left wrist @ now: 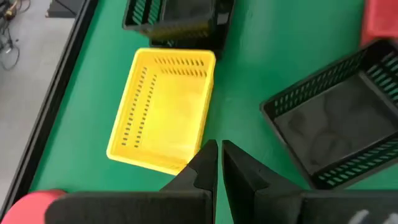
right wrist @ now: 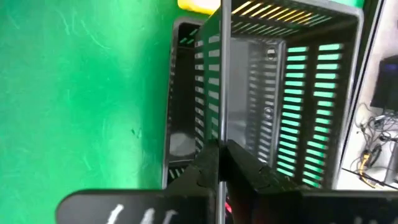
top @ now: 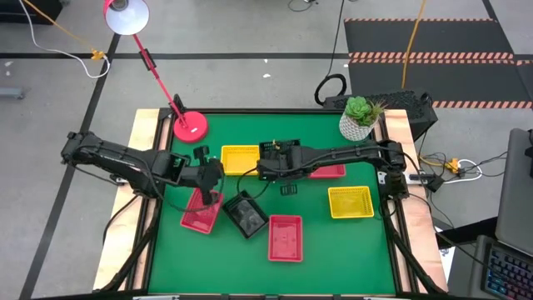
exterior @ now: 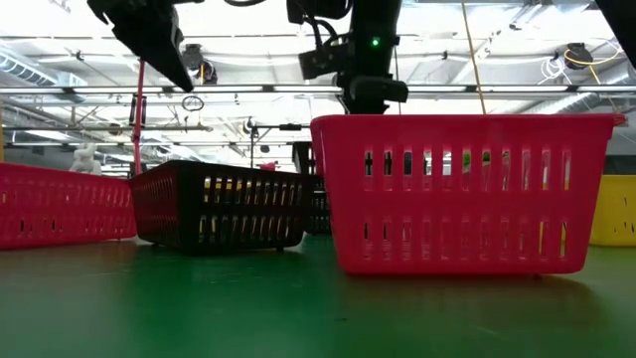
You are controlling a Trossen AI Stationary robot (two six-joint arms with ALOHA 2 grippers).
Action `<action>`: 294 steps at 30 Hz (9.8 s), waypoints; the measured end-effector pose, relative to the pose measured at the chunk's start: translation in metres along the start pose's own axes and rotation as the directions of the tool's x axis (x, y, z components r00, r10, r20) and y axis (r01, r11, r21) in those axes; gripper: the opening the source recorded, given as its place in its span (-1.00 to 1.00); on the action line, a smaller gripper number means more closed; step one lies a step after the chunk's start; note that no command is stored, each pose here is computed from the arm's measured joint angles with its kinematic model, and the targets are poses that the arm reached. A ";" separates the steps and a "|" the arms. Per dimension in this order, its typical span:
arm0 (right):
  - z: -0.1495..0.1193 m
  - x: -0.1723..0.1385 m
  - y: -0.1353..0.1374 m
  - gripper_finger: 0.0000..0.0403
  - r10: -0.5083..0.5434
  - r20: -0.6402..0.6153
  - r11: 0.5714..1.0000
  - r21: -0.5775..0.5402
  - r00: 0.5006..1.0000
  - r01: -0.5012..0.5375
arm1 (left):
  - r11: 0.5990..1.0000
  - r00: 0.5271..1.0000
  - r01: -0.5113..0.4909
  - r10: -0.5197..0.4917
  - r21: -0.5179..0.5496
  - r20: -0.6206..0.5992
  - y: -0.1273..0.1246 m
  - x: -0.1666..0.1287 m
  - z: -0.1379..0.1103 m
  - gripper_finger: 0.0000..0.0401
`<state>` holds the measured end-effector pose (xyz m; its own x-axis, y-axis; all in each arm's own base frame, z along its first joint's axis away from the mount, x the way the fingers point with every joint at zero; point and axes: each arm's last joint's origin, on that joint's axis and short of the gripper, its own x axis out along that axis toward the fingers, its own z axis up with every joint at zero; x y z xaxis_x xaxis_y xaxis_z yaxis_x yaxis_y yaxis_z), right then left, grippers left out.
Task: Stack baskets by color
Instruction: Stack the bottom right black bin on top of the top black bin, then stack the bottom left red bin on top of the the top right red bin
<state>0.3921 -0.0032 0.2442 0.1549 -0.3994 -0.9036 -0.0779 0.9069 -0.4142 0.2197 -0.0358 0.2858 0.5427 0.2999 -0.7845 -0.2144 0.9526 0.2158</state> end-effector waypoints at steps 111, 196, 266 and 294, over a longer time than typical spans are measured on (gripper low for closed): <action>-0.009 0.034 0.017 -0.26 0.037 0.107 0.998 0.047 0.994 -0.042 | 1.000 0.999 -0.003 0.002 0.021 0.035 -0.005 -0.006 0.000 -0.87; -0.102 -0.170 0.203 -0.64 0.276 0.548 0.957 -0.082 0.790 -0.278 | 0.429 0.875 0.452 -0.040 0.782 -0.483 -0.082 -0.035 -0.082 -0.69; -0.024 -0.133 0.172 -0.49 -0.280 0.705 0.955 0.273 0.651 0.115 | 0.787 0.941 -0.259 0.336 0.559 -0.037 -0.106 0.042 0.047 -0.95; -0.041 -0.112 0.160 -0.15 -0.360 0.548 0.933 0.224 0.755 0.283 | 0.741 0.928 -0.371 0.317 0.560 0.195 -0.137 0.074 0.096 -0.95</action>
<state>0.3220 0.1814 0.2748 0.6849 -0.5545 -0.4727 0.1918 0.7631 -0.6172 0.3675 -0.1395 0.2542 0.5944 0.5901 -0.5463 0.0950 0.6230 0.7764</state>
